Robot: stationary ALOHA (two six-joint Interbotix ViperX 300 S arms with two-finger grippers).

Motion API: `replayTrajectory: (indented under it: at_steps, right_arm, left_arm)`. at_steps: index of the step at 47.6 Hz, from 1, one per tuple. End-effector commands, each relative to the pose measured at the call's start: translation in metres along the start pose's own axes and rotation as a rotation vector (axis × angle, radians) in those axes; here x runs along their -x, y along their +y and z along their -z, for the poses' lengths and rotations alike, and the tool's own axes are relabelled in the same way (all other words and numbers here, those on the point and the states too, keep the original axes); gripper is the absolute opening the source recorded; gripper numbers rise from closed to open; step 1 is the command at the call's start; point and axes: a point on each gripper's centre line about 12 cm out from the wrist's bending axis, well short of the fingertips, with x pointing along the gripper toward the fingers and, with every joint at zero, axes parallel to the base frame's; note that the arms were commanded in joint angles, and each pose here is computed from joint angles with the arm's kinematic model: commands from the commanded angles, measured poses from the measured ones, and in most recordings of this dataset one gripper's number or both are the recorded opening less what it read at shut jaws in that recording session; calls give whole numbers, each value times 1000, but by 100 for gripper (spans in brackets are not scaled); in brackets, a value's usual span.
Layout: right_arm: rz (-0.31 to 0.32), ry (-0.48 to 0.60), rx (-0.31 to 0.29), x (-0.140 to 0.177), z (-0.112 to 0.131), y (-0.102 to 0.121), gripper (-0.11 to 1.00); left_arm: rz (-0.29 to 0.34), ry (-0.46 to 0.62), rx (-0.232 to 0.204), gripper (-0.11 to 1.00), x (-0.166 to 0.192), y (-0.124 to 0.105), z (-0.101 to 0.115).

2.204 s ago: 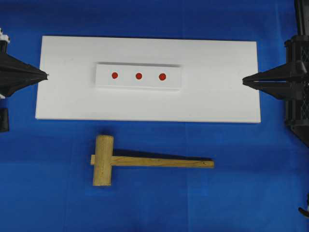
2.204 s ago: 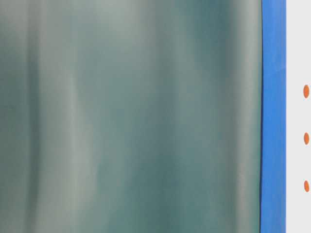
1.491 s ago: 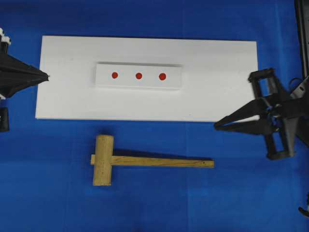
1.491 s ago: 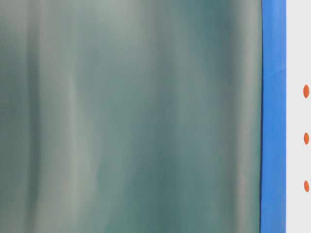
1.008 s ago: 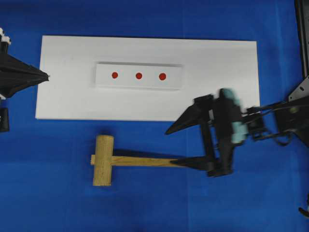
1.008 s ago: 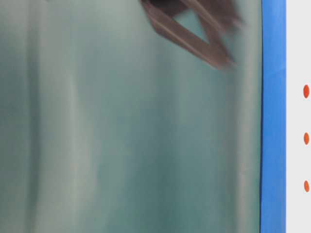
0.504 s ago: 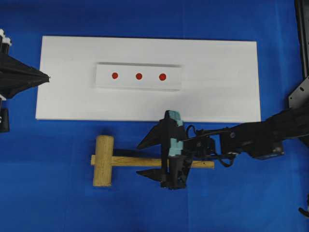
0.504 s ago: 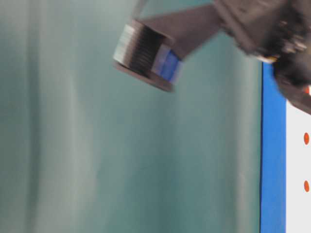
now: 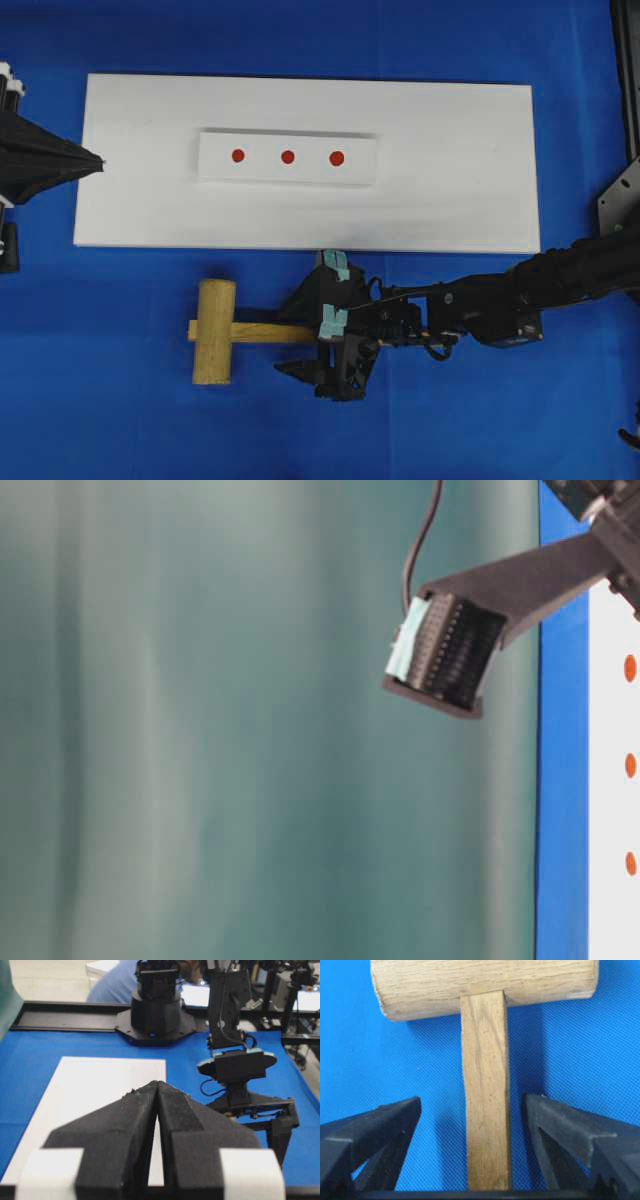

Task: Hit the mark with a hammer.
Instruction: 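Move the right gripper down to the wooden mallet handle and grasp it, then lift the mallet with the right gripper and swing it over the board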

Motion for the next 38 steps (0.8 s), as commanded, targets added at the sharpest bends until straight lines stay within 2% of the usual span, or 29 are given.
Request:
replayTrajectory:
  at_steps: [1, 11, 14, 23, 38]
  right_arm:
    - [-15, -19, -2, 1, -8, 7, 79]
    - [-19, -11, 22, 5, -10, 8, 21]
    - [-22, -15, 28, 9, -15, 10, 10]
    - [-48, -56, 77, 28, -39, 18, 9]
    - [-103, -115, 148, 80, -83, 35, 9]
  left_arm:
    - [1, -12, 3, 0, -1, 0, -4]
    - [1, -12, 3, 0, -1, 0, -4]
    - [3, -12, 3, 0, -1, -1, -4]
    - [1, -12, 3, 0, -1, 0, -4]
    - [3, -24, 5, 0, 0, -1, -7]
